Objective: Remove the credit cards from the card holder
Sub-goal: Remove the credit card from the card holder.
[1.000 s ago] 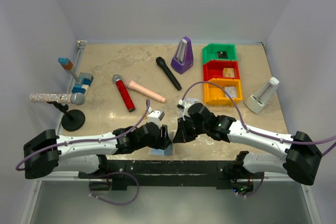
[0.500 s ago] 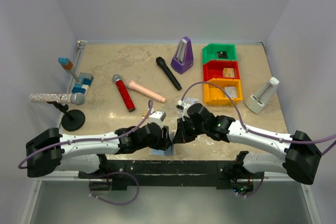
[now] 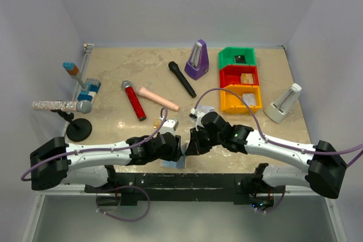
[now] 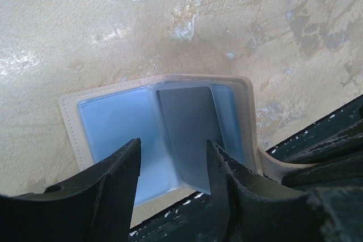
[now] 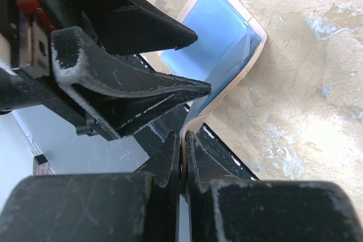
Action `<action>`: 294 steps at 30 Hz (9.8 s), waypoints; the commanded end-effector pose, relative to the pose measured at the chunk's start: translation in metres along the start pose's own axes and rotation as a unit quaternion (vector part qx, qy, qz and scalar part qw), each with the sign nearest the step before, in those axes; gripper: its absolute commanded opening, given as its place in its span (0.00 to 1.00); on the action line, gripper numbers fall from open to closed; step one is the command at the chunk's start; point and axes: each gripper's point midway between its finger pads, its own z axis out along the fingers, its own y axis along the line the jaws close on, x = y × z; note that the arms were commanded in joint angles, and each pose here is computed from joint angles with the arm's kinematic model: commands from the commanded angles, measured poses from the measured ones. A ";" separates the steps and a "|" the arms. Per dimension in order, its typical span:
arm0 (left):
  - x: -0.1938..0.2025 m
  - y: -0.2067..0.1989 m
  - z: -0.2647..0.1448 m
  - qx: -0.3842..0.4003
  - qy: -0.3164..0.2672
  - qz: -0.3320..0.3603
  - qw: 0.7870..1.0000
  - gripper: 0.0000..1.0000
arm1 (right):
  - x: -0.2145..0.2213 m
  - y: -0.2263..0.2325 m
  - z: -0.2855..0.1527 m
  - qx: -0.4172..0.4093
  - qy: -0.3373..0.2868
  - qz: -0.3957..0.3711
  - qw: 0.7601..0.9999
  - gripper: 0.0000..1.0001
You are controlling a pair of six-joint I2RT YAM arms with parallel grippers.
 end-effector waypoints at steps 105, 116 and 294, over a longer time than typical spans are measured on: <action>0.005 -0.069 0.004 0.151 0.031 0.038 0.987 0.53 | 0.021 -0.045 -0.007 0.083 -0.015 0.029 0.996 0.00; -0.009 -0.045 -0.014 0.125 -0.019 0.014 0.992 0.60 | 0.035 -0.067 -0.001 0.120 -0.008 0.062 0.991 0.00; -0.057 -0.018 -0.058 0.139 -0.113 0.002 0.984 0.59 | 0.010 -0.058 -0.050 0.093 -0.136 0.064 0.984 0.49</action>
